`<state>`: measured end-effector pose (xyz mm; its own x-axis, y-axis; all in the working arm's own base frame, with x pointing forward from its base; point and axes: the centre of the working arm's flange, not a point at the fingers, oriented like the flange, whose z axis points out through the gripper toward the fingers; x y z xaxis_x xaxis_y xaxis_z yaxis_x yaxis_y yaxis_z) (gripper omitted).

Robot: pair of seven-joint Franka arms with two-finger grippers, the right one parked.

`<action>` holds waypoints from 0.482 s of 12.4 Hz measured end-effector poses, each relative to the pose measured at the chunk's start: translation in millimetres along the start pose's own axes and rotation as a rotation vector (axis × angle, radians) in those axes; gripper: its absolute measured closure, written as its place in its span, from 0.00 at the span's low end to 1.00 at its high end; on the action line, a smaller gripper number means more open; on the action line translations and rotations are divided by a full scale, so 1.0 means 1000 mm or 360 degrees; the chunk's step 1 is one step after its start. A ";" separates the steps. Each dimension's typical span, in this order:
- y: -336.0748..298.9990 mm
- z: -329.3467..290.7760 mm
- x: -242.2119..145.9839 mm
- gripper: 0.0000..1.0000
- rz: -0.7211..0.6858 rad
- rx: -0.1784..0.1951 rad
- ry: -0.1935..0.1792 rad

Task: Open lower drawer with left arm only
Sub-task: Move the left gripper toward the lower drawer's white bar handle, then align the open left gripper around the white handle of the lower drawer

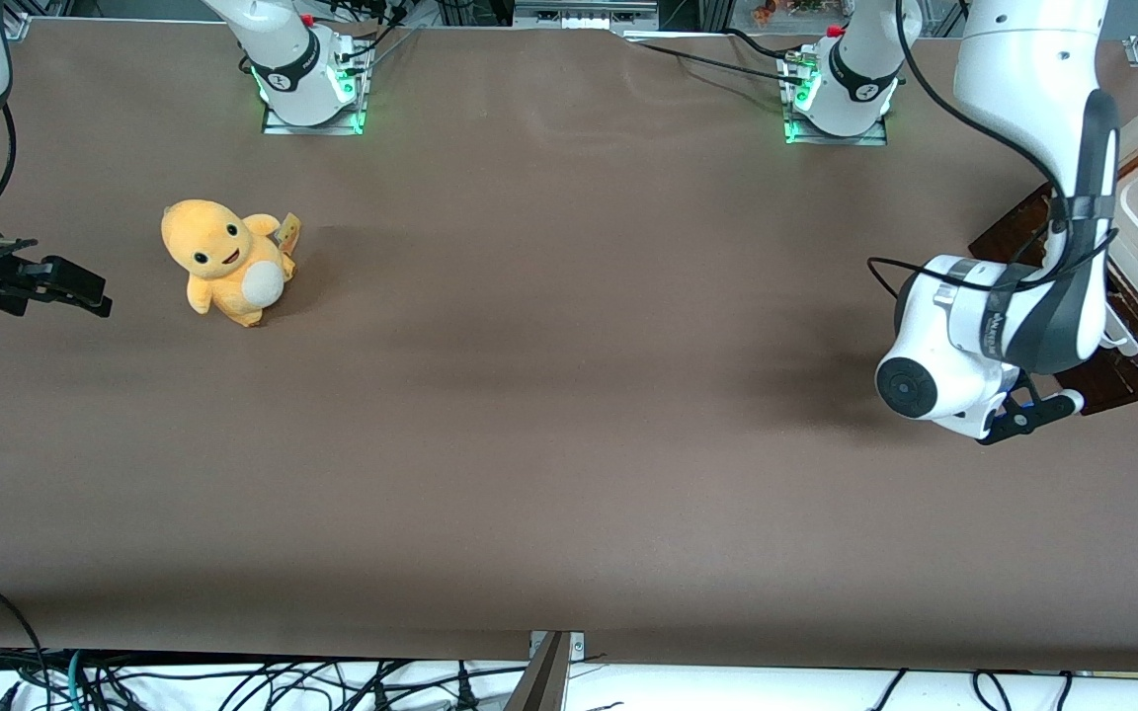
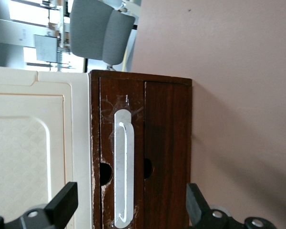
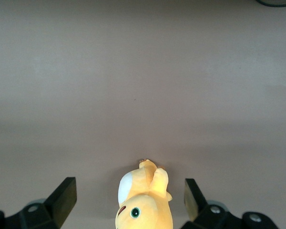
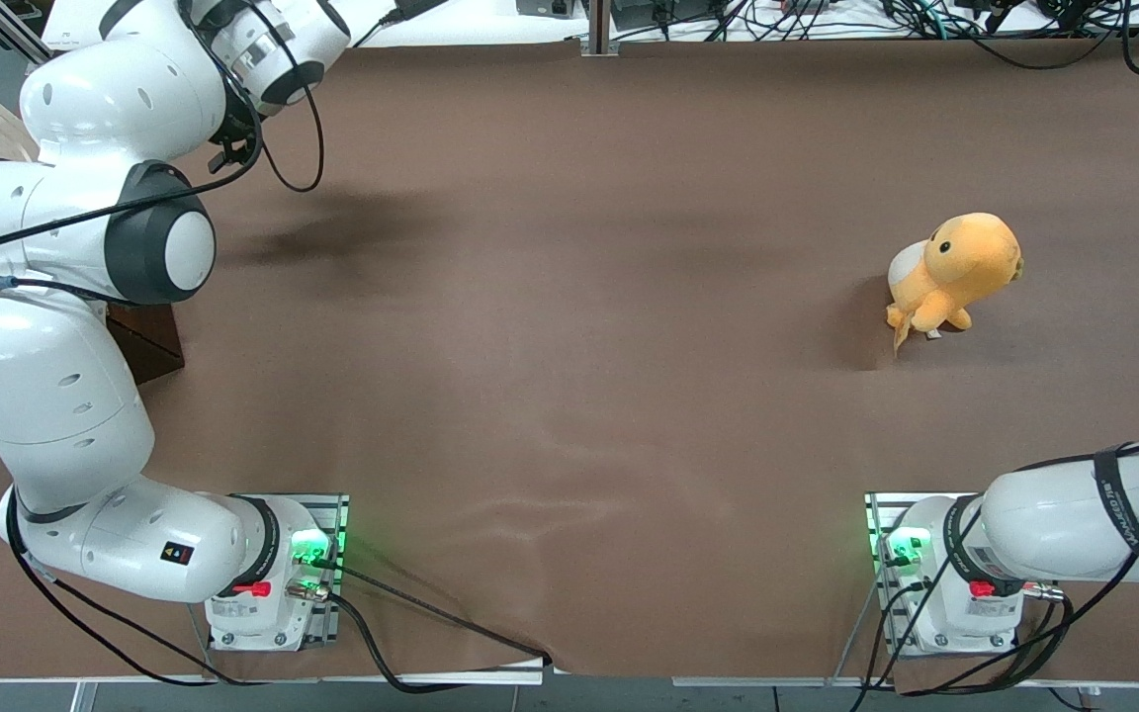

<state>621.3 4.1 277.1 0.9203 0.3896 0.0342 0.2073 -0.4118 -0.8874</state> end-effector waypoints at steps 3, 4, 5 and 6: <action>0.005 0.022 0.000 0.00 -0.0029 0.0055 0.0020; 0.006 0.031 0.002 0.00 -0.0043 0.0063 0.0028; 0.006 0.043 0.002 0.00 -0.0055 0.0083 0.0044; 0.009 0.053 0.002 0.00 -0.0065 0.0095 0.0052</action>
<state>606.8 45.0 245.1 0.9221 0.3776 0.0849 0.2254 -0.3457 -0.9109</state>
